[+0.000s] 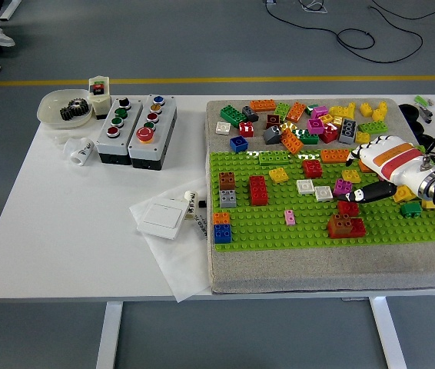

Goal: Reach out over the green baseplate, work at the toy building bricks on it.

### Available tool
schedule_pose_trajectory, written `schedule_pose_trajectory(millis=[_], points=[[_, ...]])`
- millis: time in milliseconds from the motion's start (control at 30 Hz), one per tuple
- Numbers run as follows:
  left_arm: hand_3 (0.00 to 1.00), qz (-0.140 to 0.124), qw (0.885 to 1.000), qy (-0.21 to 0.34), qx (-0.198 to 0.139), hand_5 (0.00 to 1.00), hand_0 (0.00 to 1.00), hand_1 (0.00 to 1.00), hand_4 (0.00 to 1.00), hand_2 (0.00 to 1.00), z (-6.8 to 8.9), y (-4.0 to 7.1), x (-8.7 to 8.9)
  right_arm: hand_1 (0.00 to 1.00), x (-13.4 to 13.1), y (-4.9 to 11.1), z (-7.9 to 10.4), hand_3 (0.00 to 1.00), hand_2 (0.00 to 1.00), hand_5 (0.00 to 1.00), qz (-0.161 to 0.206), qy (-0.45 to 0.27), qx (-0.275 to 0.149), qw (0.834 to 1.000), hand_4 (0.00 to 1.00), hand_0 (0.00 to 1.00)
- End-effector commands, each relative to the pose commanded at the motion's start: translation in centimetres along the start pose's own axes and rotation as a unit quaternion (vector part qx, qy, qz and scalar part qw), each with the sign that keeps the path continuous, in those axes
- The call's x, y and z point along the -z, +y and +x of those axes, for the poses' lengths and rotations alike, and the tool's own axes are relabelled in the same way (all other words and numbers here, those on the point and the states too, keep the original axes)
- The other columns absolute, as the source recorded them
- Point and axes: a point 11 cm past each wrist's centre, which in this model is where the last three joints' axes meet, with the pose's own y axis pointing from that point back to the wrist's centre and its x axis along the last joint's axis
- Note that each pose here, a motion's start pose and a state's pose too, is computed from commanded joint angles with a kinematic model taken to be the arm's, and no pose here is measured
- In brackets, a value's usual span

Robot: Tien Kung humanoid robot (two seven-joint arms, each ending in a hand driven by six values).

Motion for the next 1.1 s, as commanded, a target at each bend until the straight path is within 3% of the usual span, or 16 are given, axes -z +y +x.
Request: schedule_pose_trajectory(millis=[33, 67, 233, 267, 433, 700, 1100], points=[[0.715, 0.000, 1.000, 0.000, 0.000, 0.672, 0.761, 0.788, 0.775, 0.837, 0.0, 0.0, 0.0, 0.650, -0.3, 0.0, 0.0, 0.653, 0.717, 0.829, -0.011, -0.022, -0.005, 1.000, 0.998, 0.684], [0.717, 0.000, 1.000, 0.000, 0.000, 0.672, 0.761, 0.789, 0.776, 0.837, 0.0, 0.0, 0.0, 0.560, -0.6, 0.0, -0.1, 0.585, 0.647, 0.661, -0.026, -0.042, -0.008, 0.999, 0.998, 0.514], [0.717, 0.000, 1.000, 0.000, 0.001, 0.672, 0.761, 0.789, 0.776, 0.837, 0.0, 0.0, -0.1, 0.560, -0.2, -0.2, -0.1, 0.585, 0.647, 0.661, -0.041, -0.106, -0.007, 0.994, 0.998, 0.514], [0.717, 0.000, 1.000, 0.001, 0.001, 0.674, 0.761, 0.789, 0.777, 0.836, -0.1, 0.0, -0.1, 0.519, 0.1, -0.3, -0.1, 0.551, 0.600, 0.613, -0.039, -0.106, -0.006, 0.994, 0.998, 0.415], [0.717, -0.001, 1.000, 0.001, 0.001, 0.674, 0.761, 0.789, 0.777, 0.836, -0.1, 0.0, -0.1, 0.519, 1.0, -0.7, -0.5, 0.551, 0.600, 0.613, -0.033, -0.099, 0.001, 0.995, 0.998, 0.415], [0.717, -0.001, 1.000, 0.001, 0.001, 0.674, 0.761, 0.785, 0.778, 0.836, -0.1, 0.0, -0.1, 0.492, 2.5, -1.3, -1.3, 0.529, 0.556, 0.533, -0.019, -0.067, 0.008, 0.998, 0.955, 0.392], [0.717, -0.003, 1.000, 0.002, 0.001, 0.673, 0.759, 0.783, 0.777, 0.836, -0.1, 0.0, -0.3, 0.467, 2.2, -1.5, -2.0, 0.510, 0.530, 0.499, -0.032, -0.054, 0.009, 0.998, 0.925, 0.370]])
